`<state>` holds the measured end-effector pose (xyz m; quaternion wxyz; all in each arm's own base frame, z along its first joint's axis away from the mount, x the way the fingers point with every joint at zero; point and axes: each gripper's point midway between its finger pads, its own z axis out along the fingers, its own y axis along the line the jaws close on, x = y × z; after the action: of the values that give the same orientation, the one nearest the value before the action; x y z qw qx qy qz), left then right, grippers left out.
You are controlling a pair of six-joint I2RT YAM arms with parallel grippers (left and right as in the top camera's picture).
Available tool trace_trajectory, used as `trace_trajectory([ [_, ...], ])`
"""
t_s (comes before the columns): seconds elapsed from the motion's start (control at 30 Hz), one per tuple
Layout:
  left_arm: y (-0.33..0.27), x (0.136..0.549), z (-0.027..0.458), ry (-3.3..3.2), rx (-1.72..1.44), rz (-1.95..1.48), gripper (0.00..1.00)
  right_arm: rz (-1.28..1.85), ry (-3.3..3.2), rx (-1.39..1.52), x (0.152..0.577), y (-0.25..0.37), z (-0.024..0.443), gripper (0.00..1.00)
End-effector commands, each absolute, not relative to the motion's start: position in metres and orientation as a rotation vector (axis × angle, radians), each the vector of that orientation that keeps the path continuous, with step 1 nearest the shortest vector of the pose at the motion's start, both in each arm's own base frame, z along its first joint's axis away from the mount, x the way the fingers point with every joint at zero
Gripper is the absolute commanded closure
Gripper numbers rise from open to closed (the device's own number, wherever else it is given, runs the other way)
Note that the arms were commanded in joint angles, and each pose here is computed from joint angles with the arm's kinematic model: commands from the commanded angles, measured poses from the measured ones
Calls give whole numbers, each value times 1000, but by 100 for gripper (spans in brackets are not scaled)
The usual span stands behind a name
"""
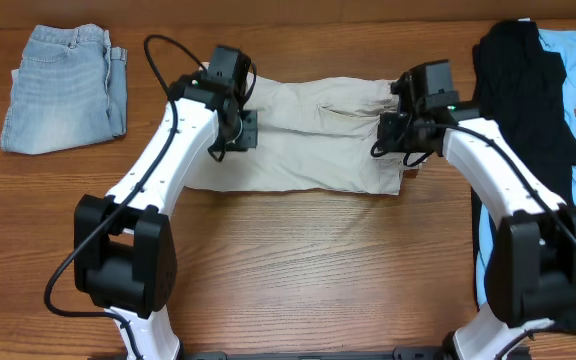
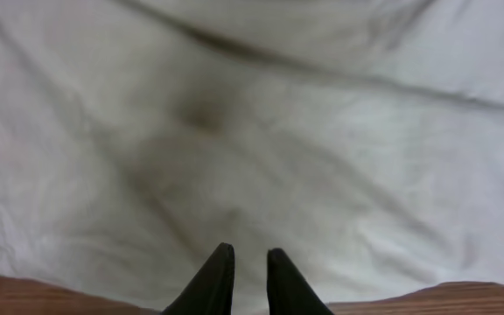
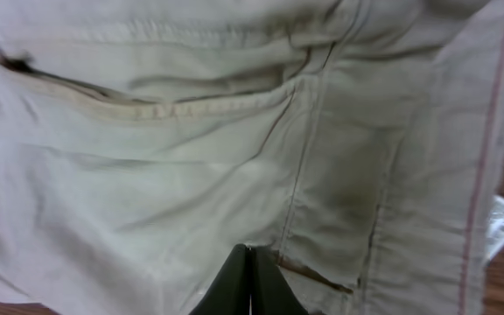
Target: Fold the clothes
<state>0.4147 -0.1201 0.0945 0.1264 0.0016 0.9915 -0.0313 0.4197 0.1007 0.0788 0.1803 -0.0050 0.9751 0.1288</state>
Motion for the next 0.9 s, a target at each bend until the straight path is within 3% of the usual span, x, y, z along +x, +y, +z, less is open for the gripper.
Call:
trace_trajectory([
  [0.0,-118,414,86,2902,-17,-92,89,390,2815,-89,414,118,53,96],
  [0.17,-129,441,90,2777,2,-152,88,385,2848,-120,412,128,32,96],
  [0.3,-146,464,79,2658,129,-225,82,384,2848,-120,412,128,31,95],
  [0.63,-125,467,-2,2757,129,-85,94,367,2848,-111,414,126,29,96],
  [0.77,-128,496,-11,2652,101,-103,89,359,2864,-109,410,125,28,96],
  [0.87,-131,531,10,2488,76,-137,89,354,2871,-107,409,124,27,95],
])
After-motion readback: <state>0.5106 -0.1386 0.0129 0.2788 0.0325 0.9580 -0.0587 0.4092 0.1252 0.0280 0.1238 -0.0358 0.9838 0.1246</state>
